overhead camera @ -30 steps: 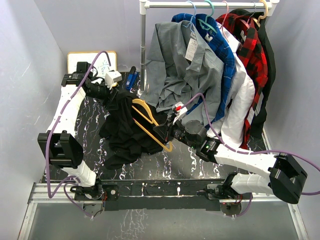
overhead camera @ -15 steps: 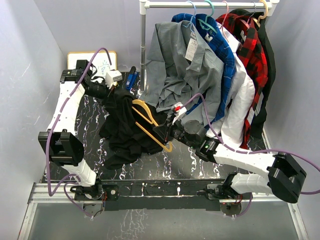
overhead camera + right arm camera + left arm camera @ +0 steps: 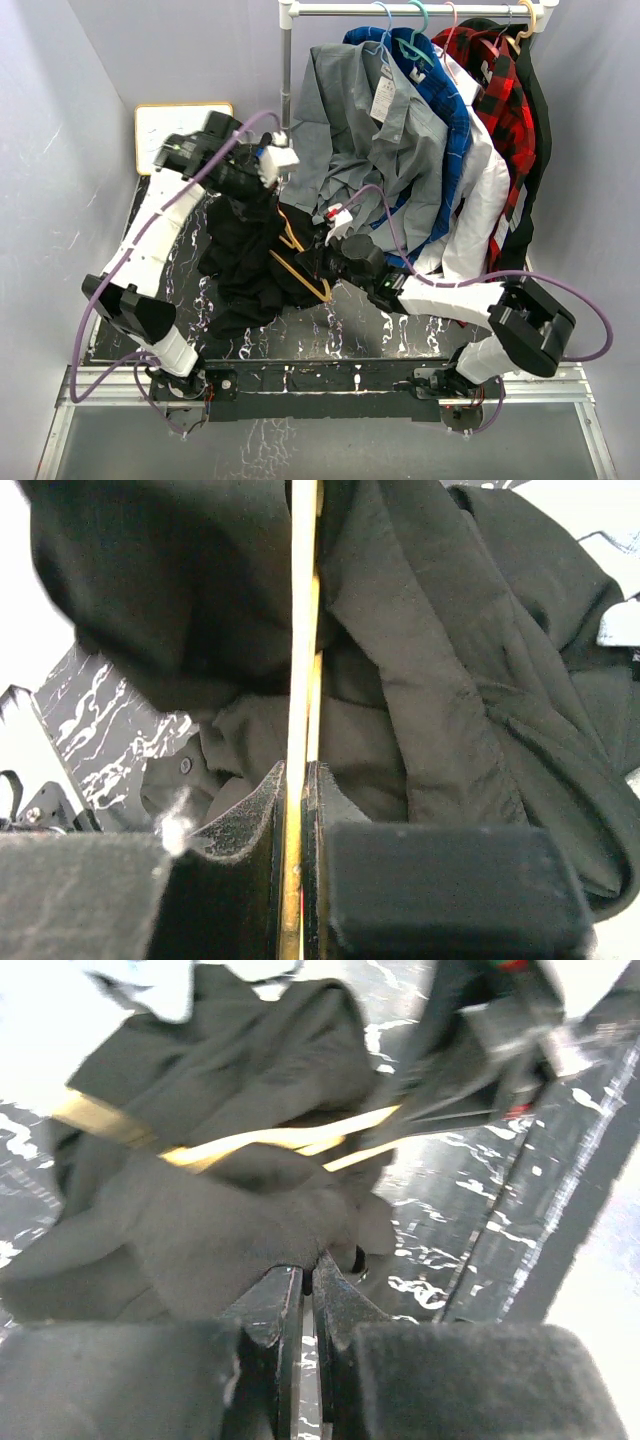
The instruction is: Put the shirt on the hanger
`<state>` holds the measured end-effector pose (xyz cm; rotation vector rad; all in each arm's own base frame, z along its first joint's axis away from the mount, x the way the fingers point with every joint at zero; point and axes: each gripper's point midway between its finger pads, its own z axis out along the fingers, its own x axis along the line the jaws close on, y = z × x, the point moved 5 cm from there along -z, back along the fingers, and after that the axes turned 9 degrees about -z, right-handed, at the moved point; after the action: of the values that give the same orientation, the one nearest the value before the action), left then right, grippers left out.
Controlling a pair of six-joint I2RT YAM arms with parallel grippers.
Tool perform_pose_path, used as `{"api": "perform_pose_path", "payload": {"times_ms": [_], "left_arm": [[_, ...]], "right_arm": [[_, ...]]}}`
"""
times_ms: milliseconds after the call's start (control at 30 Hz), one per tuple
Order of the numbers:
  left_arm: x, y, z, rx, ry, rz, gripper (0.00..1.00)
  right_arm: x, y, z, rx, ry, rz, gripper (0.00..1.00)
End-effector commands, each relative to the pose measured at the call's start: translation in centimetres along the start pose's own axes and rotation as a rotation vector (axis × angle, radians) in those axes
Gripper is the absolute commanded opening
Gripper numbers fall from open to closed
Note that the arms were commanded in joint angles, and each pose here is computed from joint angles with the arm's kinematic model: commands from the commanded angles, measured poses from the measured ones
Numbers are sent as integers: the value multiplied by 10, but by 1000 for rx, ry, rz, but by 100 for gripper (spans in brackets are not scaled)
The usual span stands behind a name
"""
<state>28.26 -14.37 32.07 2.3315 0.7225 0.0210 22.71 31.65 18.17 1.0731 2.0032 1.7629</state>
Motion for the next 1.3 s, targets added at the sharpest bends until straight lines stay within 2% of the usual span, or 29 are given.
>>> {"api": "perform_pose_path", "payload": {"times_ms": [0, 100, 267, 400, 633, 767, 867, 1000, 1167, 1267], "left_arm": [[-51, -9, 11, 81, -34, 7, 0], [-57, -15, 24, 128, -18, 25, 0], [-23, -8, 15, 103, 258, 82, 0], [-21, 2, 6, 98, 278, 91, 0], [-10, -11, 14, 134, 349, 96, 0], [-14, -8, 17, 140, 303, 73, 0], [-9, -2, 16, 141, 331, 71, 0], [0, 13, 6, 120, 398, 111, 0], [17, 35, -10, 95, 533, 150, 0], [26, 44, -20, 67, 620, 185, 0]], "right_arm": [[10, 58, 17, -197, 11, 11, 0], [2, 56, 26, -160, -56, -3, 0], [-18, 41, 11, -81, -192, -20, 0], [-26, 28, -14, -62, -227, -14, 0], [-31, 31, -52, -159, -213, 9, 0], [-31, 41, -55, -199, -190, 13, 0], [-26, 45, -49, -183, -148, -3, 0], [-26, 37, -47, -99, -157, -20, 0], [-33, 18, -62, -32, -180, -17, 0], [-36, 14, -74, -50, -195, -3, 0]]}}
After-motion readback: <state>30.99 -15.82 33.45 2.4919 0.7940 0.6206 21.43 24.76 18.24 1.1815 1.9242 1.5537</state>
